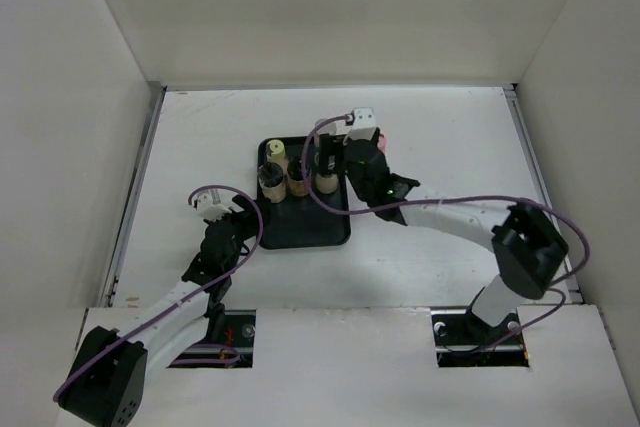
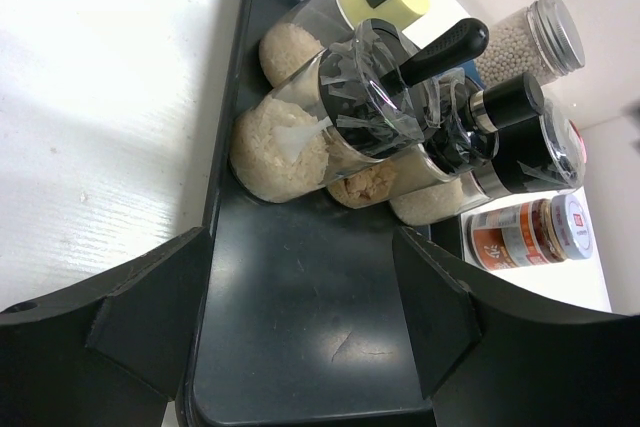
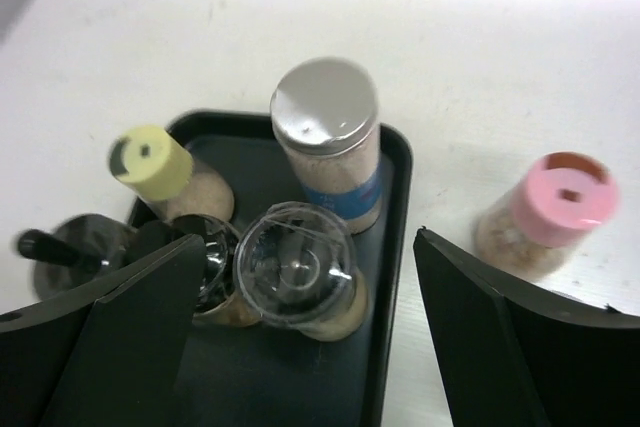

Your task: Organize the condiment bottles

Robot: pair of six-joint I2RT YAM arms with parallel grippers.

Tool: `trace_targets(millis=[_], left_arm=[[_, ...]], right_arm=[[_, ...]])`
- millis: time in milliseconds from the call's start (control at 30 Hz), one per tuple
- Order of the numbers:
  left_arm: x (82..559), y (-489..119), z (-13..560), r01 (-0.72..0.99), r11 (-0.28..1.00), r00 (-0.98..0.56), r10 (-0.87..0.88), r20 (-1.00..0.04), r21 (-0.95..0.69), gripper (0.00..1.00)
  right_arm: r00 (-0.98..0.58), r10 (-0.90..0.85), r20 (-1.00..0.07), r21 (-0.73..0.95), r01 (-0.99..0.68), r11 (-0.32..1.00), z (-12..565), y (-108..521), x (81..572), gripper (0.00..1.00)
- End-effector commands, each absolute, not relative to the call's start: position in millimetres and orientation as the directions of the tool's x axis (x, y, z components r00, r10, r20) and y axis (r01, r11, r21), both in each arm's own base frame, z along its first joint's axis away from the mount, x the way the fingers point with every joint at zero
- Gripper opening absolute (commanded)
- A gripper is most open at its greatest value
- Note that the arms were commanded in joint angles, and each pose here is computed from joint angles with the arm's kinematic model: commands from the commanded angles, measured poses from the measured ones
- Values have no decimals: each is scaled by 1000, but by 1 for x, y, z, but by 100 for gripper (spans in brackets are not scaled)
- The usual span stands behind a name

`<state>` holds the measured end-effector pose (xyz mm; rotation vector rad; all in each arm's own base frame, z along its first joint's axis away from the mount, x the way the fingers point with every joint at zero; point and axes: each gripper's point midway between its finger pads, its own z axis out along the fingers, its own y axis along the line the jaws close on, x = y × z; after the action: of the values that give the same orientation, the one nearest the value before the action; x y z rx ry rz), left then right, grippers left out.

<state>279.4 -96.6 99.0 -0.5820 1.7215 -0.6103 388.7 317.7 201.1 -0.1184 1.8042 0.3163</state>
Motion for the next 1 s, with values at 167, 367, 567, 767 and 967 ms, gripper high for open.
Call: trace_targets(millis=[167,367,567,767,967], left_arm=[[278,-96,100,-46,740,-198,-665,-720,-671,72],[278,-95,100,-48,740,-194,-666,-720,-671,72],[278,-95,102,-44,738,-191,-667,-720,-673,72],[278,-95,102,-42,736,-189,-669,-718,-675,72],[278,-95,102,-42,737,-191,-669,-718,-675,72]], right_arm=[[-255,164,-953,192,-88,977,202,231,372,88],[-345,131,-929,148,-23,989,154,209,378,97],[-388,150,-910,168,-12,986,123,214,394,91],[-386,166,-907,176,9,984,115,209,406,72],[-311,169,-935,178,-1,984,142,204,395,58]])
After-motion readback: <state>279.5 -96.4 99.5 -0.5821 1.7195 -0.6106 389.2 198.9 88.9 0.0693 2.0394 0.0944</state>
